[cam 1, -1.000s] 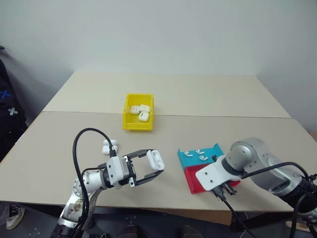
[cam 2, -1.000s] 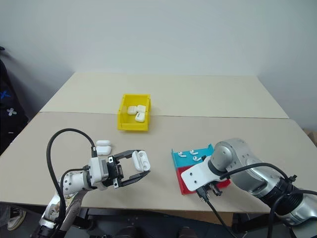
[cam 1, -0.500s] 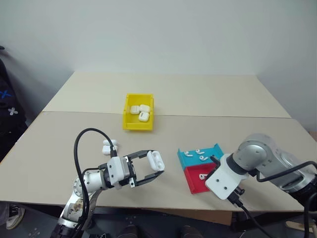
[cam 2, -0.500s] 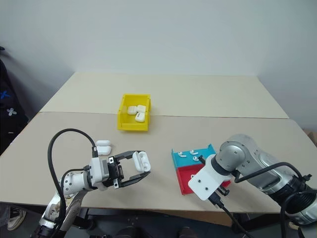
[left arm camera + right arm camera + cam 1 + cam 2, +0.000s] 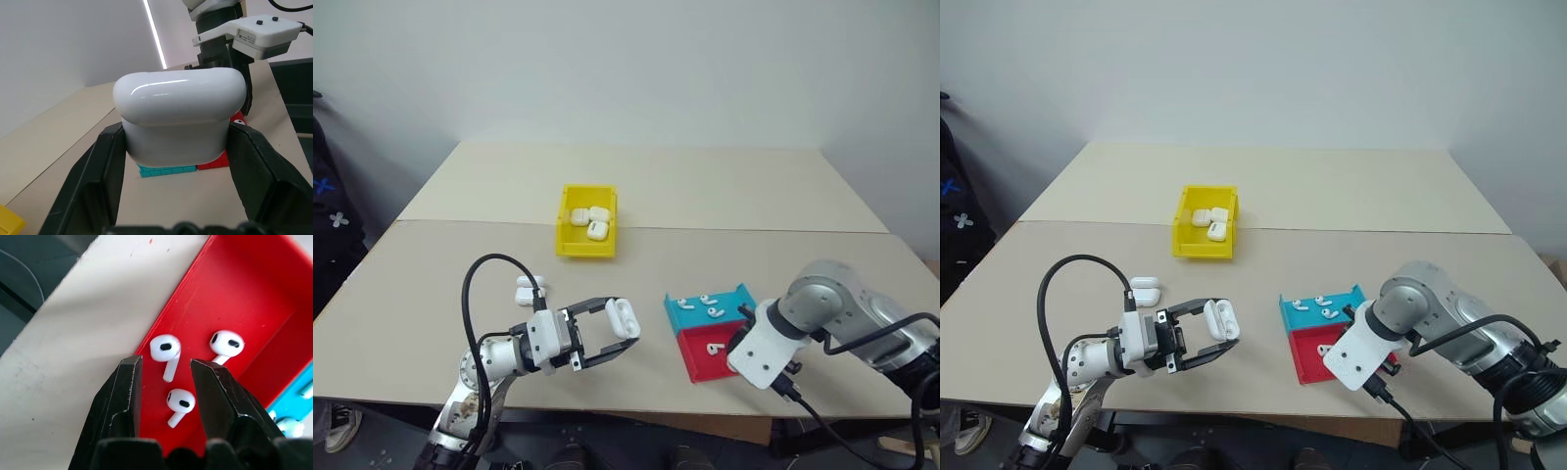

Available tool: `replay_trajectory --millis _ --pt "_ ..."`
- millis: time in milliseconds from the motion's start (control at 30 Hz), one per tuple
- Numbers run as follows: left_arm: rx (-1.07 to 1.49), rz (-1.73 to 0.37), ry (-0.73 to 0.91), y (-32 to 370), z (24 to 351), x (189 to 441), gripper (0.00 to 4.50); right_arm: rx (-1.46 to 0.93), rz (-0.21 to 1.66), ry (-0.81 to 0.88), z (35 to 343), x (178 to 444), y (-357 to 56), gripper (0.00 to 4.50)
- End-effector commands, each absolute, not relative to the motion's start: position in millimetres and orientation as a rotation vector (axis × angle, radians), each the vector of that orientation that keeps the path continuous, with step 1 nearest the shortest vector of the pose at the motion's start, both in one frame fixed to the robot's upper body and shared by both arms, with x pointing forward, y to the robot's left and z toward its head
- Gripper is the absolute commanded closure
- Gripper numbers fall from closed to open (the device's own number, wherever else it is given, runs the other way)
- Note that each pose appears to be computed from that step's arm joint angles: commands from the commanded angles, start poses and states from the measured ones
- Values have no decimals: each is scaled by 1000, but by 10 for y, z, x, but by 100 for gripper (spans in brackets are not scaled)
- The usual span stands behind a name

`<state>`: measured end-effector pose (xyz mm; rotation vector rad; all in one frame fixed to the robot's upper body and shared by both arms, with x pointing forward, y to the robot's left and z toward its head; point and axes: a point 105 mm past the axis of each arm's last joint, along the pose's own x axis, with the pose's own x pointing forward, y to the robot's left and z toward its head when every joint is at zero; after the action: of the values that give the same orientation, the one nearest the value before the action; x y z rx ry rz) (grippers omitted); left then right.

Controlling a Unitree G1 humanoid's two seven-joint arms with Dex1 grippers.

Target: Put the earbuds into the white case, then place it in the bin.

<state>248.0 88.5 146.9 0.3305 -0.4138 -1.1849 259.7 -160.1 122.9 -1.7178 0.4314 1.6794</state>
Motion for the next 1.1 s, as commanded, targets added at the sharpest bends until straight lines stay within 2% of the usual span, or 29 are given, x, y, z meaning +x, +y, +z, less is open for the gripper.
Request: replay_trajectory --millis 33,300,567,1100 --pt "351 -1192 -457 854 1549 2432 173 -1769 1710 418 1271 2589 -1580 254" --pt "347 -1182 -455 858 1561 2429 173 -1736 1779 386 1237 2521 -1506 254" --pt "353 -1181 -452 861 1557 2427 173 -1800 1724 427 1194 2626 -1596 254" --pt "365 -1184 -448 859 1539 2432 173 -1797 1727 416 1187 2626 -1573 254"
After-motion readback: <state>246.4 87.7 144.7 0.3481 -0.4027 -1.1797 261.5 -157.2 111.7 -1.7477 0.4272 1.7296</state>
